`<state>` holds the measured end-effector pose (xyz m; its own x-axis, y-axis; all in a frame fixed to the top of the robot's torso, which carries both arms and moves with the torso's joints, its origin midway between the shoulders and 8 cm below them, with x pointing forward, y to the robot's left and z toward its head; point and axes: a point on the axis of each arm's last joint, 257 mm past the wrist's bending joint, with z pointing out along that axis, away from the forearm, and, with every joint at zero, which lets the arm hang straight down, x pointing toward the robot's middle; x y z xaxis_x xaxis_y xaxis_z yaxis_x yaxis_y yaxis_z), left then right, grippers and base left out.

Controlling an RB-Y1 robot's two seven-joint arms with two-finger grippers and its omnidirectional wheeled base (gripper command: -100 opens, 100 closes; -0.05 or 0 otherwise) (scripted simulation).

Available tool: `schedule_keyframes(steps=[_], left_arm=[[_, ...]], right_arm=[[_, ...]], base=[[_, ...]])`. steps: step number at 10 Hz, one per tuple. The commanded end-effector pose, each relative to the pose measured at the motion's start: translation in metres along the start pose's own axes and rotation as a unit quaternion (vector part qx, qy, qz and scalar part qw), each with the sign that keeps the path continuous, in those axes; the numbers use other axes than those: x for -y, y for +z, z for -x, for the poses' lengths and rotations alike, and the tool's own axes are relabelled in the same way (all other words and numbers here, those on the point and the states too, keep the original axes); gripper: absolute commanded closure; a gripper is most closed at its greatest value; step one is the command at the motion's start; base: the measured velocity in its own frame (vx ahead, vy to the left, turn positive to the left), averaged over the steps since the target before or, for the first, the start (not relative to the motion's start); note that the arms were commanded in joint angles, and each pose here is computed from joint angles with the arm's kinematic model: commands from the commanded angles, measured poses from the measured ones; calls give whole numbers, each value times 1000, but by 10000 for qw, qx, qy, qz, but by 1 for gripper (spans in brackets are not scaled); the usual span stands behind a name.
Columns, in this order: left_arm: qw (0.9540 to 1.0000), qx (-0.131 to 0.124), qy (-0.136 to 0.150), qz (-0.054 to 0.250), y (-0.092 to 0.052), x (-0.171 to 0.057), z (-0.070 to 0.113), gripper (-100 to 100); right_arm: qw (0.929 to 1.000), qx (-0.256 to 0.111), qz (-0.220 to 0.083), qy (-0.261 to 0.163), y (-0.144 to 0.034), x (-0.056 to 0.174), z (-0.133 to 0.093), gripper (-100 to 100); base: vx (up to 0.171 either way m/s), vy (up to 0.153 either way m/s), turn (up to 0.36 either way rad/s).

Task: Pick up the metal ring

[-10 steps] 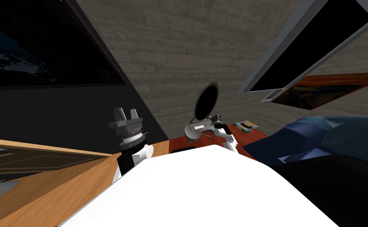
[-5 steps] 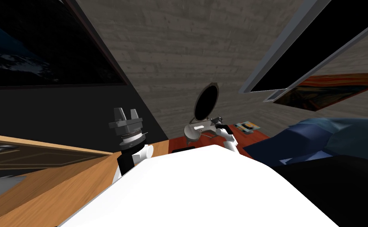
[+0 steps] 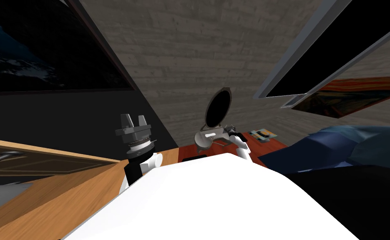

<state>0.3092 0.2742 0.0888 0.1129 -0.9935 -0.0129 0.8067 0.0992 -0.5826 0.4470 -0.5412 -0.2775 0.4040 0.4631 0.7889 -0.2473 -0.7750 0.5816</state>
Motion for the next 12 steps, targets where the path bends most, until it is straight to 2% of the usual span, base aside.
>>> schedule_keyframes(steps=[1, 2, 3, 4, 5, 6, 7, 9, 10, 11, 12], left_arm=[[10000, 0, 0, 0, 0, 0, 0, 0], [10000, 0, 0, 0, 0, 0, 0, 0], [10000, 0, 0, 0, 0, 0, 0, 0], [10000, 0, 0, 0, 0, 0, 0, 0], [10000, 0, 0, 0, 0, 0, 0, 0], [10000, 0, 0, 0, 0, 0, 0, 0], [10000, 0, 0, 0, 0, 0, 0, 0], [10000, 0, 0, 0, 0, 0, 0, 0], [10000, 0, 0, 0, 0, 0, 0, 0], [10000, 0, 0, 0, 0, 0, 0, 0], [10000, 0, 0, 0, 0, 0, 0, 0]], right_arm=[[9996, 162, -73, 199, 2, 2, 15, -100], [9974, 370, -172, 593, 6, 7, 32, -100], [9973, 382, -176, 595, 6, 8, 34, -100], [9938, 480, -234, 975, 9, 9, 40, -100], [9929, 592, -277, 999, 8, 15, 51, -100], [9872, 701, -342, 1390, 11, 19, 58, -100], [9862, 790, -374, 1407, 9, 24, 67, -100], [9681, 1062, -538, 2203, 11, 40, 86, -100], [9664, 1149, -567, 2227, 9, 46, 94, -100], [9544, 1269, -651, 2624, 9, 57, 101, -100], [9534, 1311, -664, 2633, 8, 59, 104, -100]], base=[[0, -22, 22], [-4, -32, 22], [-5, -28, 16], [-5, -26, 35], [1, -26, 15], [-3, -34, 24], [-2, -28, 17], [1, -32, 40], [-2, -32, 12], [-2, -34, 16], [-2, -29, 17]])
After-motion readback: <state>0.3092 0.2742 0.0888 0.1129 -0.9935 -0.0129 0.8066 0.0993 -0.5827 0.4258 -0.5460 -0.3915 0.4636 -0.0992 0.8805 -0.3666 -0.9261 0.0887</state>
